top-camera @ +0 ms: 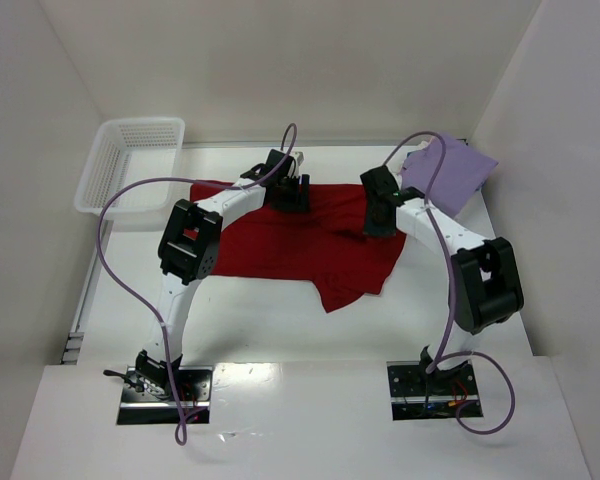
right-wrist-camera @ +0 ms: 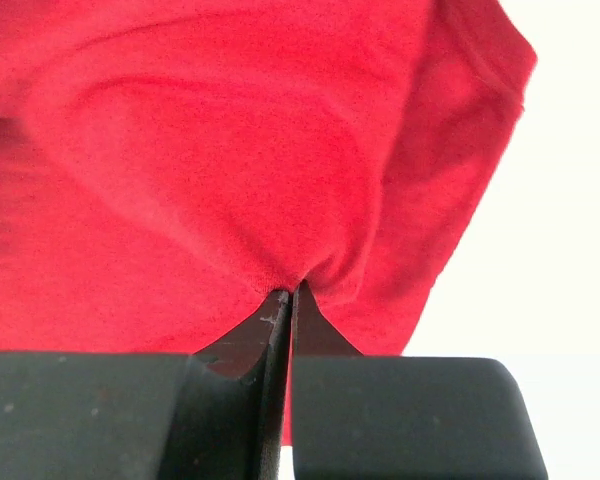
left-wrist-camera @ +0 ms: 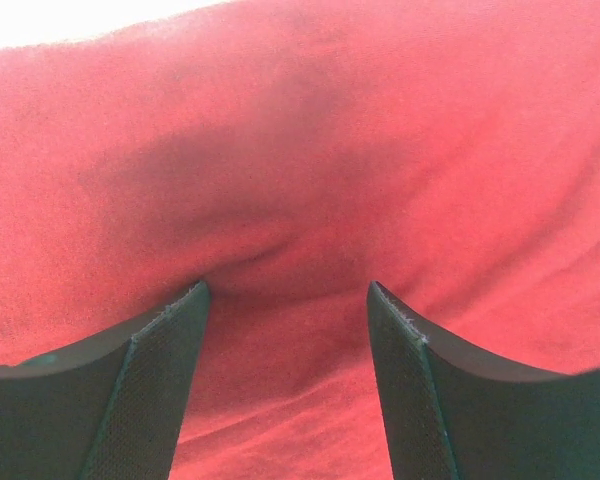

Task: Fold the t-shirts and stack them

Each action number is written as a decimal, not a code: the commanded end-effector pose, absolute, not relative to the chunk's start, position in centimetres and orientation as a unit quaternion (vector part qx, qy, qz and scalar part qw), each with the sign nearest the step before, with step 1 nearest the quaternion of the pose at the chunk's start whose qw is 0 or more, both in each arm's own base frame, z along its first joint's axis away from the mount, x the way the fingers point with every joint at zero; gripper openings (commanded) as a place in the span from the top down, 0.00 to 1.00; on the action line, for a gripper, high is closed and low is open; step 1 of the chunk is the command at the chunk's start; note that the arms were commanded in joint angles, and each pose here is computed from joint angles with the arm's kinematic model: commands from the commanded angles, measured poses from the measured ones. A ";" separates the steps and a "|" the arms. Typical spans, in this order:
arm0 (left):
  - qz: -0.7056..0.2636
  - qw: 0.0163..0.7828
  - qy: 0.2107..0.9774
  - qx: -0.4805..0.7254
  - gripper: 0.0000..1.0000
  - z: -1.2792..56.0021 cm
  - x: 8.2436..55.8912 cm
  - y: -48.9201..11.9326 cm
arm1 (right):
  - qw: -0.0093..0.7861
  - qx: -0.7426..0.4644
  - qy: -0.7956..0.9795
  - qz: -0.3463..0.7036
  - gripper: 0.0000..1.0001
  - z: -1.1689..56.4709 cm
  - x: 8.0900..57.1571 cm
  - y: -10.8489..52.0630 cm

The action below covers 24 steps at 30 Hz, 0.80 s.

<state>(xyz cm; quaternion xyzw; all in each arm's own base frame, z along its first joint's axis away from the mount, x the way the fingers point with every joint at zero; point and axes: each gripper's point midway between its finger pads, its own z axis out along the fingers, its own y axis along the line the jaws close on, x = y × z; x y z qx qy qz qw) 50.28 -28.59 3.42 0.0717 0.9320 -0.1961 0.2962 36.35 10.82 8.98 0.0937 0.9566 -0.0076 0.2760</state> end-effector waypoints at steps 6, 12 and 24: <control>-0.166 0.223 0.959 0.061 0.27 -2.4 47.6 -27.0 | 0.285 0.164 0.941 -0.082 0.98 10.0 35.8 4.9; -0.165 0.223 0.958 0.066 0.27 -2.4 47.6 -27.0 | 0.284 0.163 0.943 -0.048 0.67 9.7 36.0 5.7; -0.167 0.227 0.957 0.066 0.27 -2.1 47.9 -27.1 | 0.295 0.115 0.943 0.107 0.62 12.5 34.2 13.6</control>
